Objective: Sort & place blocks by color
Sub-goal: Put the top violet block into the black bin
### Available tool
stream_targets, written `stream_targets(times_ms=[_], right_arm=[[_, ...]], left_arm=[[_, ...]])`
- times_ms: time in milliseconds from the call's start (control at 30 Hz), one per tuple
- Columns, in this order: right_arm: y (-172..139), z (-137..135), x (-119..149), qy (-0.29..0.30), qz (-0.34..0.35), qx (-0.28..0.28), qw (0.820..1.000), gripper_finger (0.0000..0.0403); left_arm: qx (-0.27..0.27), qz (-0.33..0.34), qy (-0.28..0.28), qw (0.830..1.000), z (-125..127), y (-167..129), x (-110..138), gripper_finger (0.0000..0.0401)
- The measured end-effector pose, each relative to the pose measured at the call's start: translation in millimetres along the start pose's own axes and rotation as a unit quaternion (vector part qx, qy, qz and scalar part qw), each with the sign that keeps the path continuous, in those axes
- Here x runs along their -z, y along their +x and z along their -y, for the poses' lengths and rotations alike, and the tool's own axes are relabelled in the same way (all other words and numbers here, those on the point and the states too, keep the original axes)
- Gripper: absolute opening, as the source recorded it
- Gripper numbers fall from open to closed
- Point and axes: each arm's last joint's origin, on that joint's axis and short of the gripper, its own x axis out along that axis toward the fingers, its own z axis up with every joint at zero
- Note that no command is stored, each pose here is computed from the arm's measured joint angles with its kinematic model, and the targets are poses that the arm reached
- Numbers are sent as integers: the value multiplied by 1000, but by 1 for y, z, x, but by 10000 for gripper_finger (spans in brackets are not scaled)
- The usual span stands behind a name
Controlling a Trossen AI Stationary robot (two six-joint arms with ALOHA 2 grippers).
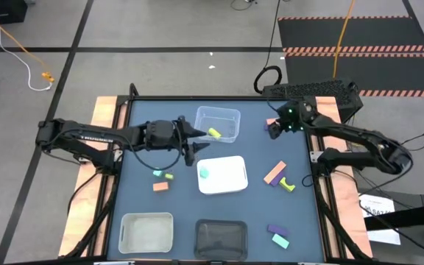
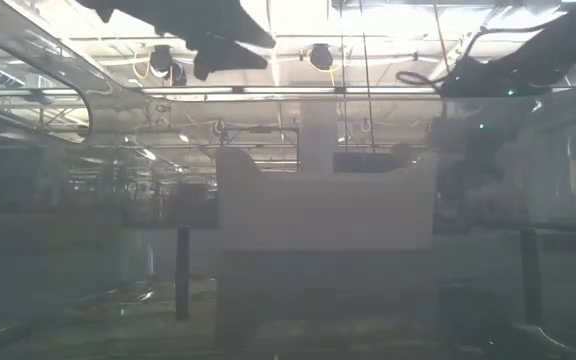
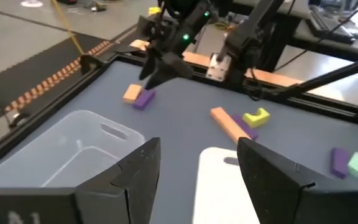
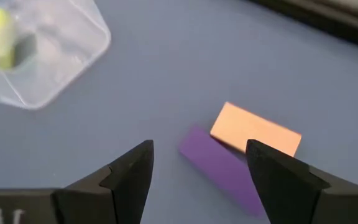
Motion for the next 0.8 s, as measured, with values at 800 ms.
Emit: stream_targets(times_ms=[800], right_arm=[[38,6,6,-93,-161,46,982,247]], left_arm=[[-44,-29,-5,999,-24,-1,2,214]])
